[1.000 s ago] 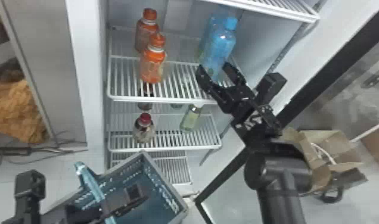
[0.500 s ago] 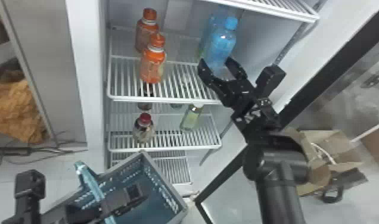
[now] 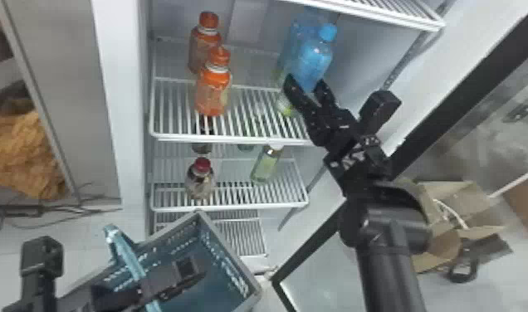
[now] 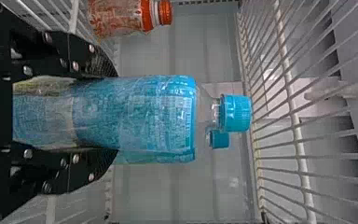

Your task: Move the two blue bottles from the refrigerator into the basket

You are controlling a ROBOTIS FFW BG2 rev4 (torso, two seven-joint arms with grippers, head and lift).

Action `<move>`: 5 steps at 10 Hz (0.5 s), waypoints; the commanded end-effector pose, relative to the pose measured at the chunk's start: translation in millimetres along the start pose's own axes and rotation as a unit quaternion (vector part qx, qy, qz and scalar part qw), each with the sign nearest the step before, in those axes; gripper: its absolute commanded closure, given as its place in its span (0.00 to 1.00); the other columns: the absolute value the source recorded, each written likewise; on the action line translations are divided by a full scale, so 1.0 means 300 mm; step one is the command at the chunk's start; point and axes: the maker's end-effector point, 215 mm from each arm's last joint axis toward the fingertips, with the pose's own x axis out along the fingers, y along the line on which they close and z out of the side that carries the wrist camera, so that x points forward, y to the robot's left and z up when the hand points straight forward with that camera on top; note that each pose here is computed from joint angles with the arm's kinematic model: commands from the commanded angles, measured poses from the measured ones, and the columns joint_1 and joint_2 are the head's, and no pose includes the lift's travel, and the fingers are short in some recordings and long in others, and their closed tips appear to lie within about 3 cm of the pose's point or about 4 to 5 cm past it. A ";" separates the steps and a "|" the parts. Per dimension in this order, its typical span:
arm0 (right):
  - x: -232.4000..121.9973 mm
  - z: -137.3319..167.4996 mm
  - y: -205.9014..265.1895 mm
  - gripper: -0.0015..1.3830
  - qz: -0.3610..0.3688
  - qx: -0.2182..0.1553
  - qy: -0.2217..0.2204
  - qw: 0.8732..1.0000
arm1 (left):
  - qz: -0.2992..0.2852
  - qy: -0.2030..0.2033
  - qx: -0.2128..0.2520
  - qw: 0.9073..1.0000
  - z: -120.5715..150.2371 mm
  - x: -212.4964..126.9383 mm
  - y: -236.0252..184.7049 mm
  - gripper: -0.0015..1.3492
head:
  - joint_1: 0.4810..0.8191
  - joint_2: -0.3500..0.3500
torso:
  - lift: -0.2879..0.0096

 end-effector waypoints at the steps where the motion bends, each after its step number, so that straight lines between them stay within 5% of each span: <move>1: -0.012 0.000 -0.006 0.92 -0.004 -0.003 -0.005 1.000 | 0.000 0.001 0.000 1.000 -0.002 0.002 0.000 0.89 | 0.63 0.00 | 0.93; 5: -0.085 0.057 0.007 0.92 -0.003 -0.010 -0.022 1.000 | 0.000 -0.001 -0.001 1.000 -0.003 0.000 0.002 0.89 | 0.63 0.00 | 0.93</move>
